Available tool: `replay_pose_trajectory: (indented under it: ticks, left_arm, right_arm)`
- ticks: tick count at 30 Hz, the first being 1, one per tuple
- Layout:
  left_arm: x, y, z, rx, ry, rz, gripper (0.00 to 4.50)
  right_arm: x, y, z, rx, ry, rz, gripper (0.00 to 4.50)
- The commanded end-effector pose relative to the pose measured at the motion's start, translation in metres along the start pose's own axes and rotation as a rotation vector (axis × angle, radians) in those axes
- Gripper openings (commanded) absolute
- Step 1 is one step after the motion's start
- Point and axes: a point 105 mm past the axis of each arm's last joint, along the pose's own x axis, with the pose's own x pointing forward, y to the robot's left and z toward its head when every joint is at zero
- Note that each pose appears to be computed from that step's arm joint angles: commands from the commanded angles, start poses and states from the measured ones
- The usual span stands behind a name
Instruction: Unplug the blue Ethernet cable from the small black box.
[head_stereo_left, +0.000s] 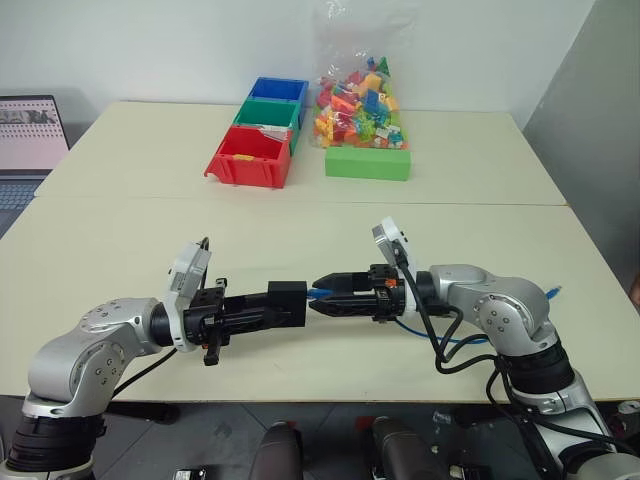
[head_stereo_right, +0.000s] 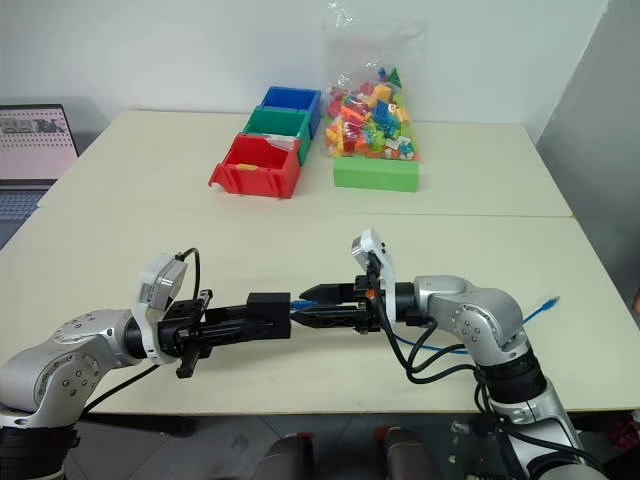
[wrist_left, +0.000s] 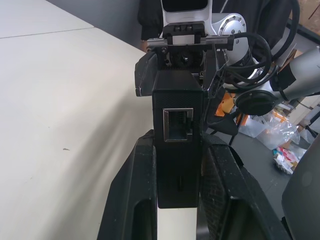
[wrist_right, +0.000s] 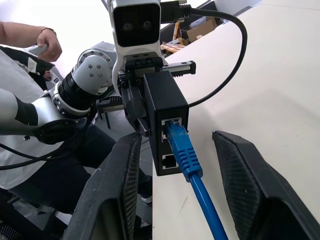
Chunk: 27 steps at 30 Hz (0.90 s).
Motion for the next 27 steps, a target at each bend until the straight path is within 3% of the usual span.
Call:
replay_pose_trajectory:
  ticks: [1, 8, 27]
  left_arm:
    - [0.001, -0.002, 0.004, 0.028, -0.006, -0.01, 0.77]
    - [0.003, -0.003, 0.005, 0.027, -0.01, -0.015, 0.77]
    - [-0.012, 0.003, -0.003, 0.02, 0.001, 0.062, 0.77]
  right_arm:
    - [0.001, 0.004, 0.011, -0.05, -0.018, 0.015, 1.46]
    - [0.003, 0.006, 0.008, -0.072, 0.007, 0.024, 0.07]
    - [-0.029, -0.004, 0.005, 0.042, 0.026, -0.008, 0.07]
